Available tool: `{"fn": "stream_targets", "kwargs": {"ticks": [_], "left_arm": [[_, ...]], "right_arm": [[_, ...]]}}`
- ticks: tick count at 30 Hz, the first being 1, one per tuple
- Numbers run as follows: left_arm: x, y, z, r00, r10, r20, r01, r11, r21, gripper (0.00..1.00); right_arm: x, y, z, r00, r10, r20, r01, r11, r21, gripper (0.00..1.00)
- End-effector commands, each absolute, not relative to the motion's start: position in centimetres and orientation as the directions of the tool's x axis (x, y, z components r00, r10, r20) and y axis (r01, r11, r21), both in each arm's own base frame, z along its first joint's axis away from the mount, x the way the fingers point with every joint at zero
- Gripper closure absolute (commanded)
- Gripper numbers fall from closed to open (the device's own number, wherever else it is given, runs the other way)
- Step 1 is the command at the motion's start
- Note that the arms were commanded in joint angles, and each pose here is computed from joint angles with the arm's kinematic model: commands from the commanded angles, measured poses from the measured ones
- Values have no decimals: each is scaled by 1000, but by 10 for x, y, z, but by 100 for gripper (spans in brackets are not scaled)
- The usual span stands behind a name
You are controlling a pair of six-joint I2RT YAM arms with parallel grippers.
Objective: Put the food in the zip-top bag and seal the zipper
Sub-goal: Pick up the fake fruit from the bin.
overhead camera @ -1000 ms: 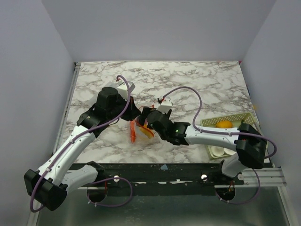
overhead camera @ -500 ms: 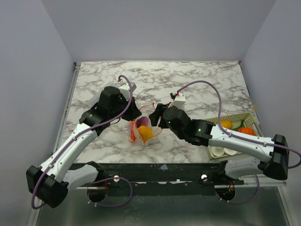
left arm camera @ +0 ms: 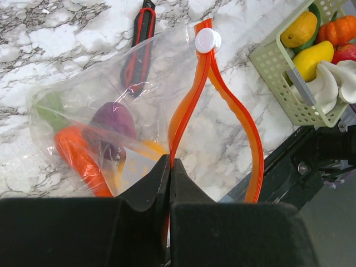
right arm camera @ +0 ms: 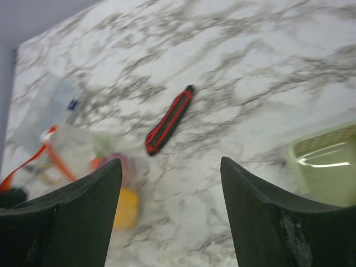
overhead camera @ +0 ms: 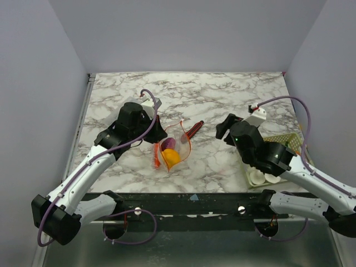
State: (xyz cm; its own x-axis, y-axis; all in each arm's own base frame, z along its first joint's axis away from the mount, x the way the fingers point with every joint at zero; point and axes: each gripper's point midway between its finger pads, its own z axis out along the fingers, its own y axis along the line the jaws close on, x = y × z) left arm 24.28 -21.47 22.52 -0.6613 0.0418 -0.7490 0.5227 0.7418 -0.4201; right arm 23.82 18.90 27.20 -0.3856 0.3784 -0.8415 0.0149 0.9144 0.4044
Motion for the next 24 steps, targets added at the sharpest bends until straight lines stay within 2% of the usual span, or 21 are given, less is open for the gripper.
{"fn": "stream_targets", "kwargs": {"ticks": [1,6,9,15,18,24], "left_arm": [[246,-215,233,-651,31,-759,522,743,-418,100],[247,-214,231,-654,32,-756,518,748,-415,100],[246,-214,231,-655,33,-755,520,745,-418,100],[245,-214,233,-648,30,-761,523,743,-417,100],[244,-215,235,-647,28,-762,528,738,-421,100],[243,-214,237,-642,24,-766,530,736,-421,100]], "right_arm": [[254,115,222,-417,394,-819,284,912,295,26],[261,50,185,-379,530,-759,528,797,293,25],[262,22,162,-371,589,-718,615,735,285,25],[259,-22,124,-289,736,-612,732,582,355,30],[256,-41,110,-233,784,-575,773,508,379,28],[256,-49,80,-224,843,-488,795,448,409,28]]}}
